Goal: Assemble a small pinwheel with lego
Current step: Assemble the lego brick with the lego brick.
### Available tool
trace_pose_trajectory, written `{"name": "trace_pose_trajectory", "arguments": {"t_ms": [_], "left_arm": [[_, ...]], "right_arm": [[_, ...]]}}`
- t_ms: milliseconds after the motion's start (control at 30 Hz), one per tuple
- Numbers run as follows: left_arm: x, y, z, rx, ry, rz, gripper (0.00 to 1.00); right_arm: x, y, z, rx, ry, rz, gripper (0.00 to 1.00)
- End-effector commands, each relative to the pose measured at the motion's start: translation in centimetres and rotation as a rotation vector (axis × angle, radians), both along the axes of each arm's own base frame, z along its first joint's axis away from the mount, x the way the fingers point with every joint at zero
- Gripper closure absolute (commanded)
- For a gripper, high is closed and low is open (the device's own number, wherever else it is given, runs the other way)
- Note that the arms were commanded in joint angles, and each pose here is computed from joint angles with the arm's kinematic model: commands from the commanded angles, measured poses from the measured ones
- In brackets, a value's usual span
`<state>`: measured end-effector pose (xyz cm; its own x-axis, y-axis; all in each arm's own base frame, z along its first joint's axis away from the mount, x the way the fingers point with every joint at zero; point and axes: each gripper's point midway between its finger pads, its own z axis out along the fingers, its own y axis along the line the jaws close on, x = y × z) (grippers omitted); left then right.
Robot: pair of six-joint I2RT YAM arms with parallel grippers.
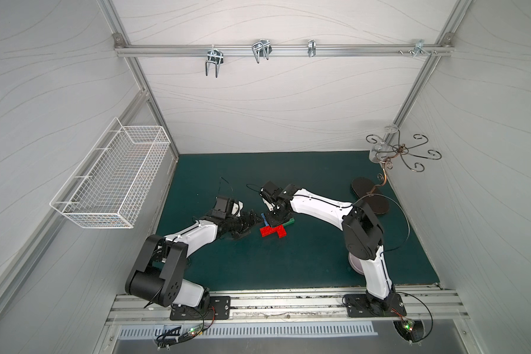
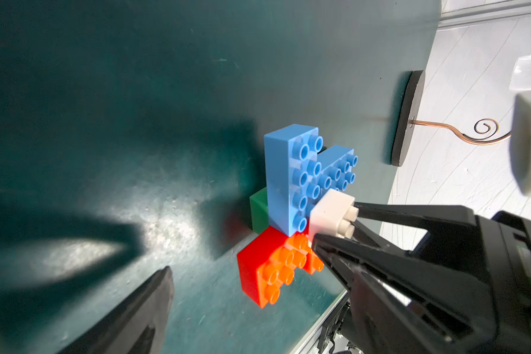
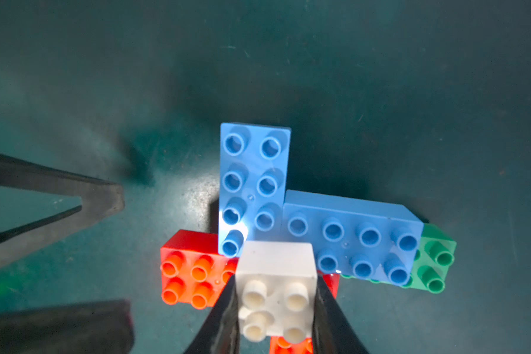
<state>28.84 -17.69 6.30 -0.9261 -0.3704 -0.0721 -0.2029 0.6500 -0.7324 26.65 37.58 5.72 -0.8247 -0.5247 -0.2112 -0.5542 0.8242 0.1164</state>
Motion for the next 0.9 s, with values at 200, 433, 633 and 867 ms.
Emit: {"name": "trace_pose_trajectory", "arguments": {"t_ms": [200, 433, 633, 867], "left_arm": [[0.8, -0.4, 0.6, -0.019, -0.042, -0.018, 0.05], [0.7, -0.4, 0.2, -0.020, -0.035, -0.018, 0.05], [0.7, -0.4, 0.3, -0.017, -0.033, -0.020, 0.05], [0.8, -0.3, 0.6, -0.012, -0.038, -0.016, 0.05]], "right_arm": [[-5.9, -3.8, -11.5, -0.232, 0.260, 0.015, 0.78], [-6.5, -6.3, -13.0, -0.332, 0.255, 0.051, 0.78], [-6.9, -6.8, -14.1, -0.346, 0.300, 0.060, 0.78], [-5.3, -4.7, -10.4, -0.256, 0.244, 0.057, 0.72]]}}
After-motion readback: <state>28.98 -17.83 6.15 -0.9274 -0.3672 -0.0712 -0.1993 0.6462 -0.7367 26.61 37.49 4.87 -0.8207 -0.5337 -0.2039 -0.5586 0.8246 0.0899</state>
